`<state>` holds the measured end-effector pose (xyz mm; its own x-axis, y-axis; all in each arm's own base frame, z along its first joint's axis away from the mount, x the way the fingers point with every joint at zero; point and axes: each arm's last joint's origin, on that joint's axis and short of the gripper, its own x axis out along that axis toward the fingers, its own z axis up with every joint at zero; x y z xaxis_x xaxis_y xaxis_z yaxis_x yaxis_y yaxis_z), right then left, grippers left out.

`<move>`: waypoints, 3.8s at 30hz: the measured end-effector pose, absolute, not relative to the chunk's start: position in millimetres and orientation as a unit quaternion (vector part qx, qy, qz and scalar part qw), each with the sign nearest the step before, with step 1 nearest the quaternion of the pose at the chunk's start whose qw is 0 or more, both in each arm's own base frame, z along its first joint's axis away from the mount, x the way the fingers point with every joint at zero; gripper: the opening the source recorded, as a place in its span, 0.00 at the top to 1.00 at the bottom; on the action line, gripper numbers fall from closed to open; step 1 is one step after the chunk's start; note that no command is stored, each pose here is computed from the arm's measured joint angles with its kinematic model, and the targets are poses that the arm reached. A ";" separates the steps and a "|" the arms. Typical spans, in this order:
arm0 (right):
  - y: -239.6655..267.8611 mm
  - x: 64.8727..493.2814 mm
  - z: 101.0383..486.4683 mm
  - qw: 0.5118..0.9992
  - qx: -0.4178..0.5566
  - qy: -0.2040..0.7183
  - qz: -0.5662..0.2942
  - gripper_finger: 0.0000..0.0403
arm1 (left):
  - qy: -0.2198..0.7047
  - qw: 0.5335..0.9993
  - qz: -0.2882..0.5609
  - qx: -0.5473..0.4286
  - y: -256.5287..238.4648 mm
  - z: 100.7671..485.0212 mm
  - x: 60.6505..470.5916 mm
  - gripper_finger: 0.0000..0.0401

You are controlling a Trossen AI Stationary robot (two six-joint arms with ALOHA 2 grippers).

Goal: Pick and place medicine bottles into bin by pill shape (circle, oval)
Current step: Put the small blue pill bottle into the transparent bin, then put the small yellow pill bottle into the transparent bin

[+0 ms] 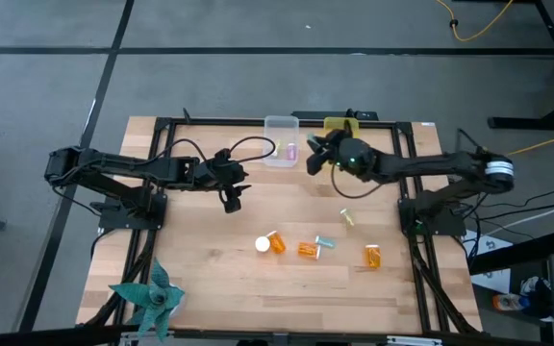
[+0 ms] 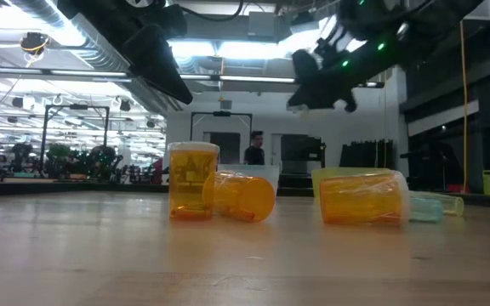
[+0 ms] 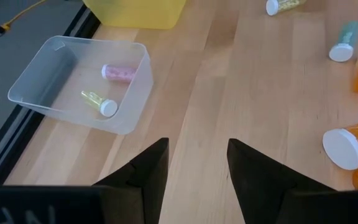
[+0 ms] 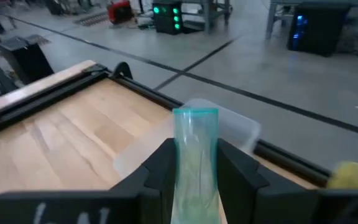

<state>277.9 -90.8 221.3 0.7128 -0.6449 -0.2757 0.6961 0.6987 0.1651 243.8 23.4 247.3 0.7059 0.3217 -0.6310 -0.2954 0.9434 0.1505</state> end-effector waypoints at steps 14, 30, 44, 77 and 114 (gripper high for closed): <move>-140.5 362.5 200.4 0.948 0.134 0.100 -0.270 0.76 | 0.345 0.923 0.167 0.019 23.4 247.2 243.8 0.61; -146.4 378.3 203.6 0.936 0.127 0.179 -0.274 0.68 | 0.346 0.923 0.167 0.019 23.3 247.2 243.8 0.61; -146.9 378.4 204.2 0.938 0.112 0.179 -0.274 0.68 | 0.346 0.923 0.167 0.019 23.3 247.2 243.8 0.61; -79.4 322.3 276.5 0.742 0.065 0.600 -0.291 0.57 | 0.345 0.923 0.170 0.020 23.6 247.2 243.7 0.61; 34.4 194.2 198.3 0.705 0.252 0.581 -0.318 0.57 | 0.345 0.921 0.179 0.024 24.0 247.4 243.6 0.61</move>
<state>194.2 34.4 198.3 0.1215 -0.1558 -0.9803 0.7415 0.6708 -0.0148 243.6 24.0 247.4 0.6984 0.3459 -0.6266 -0.3132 0.9349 0.1670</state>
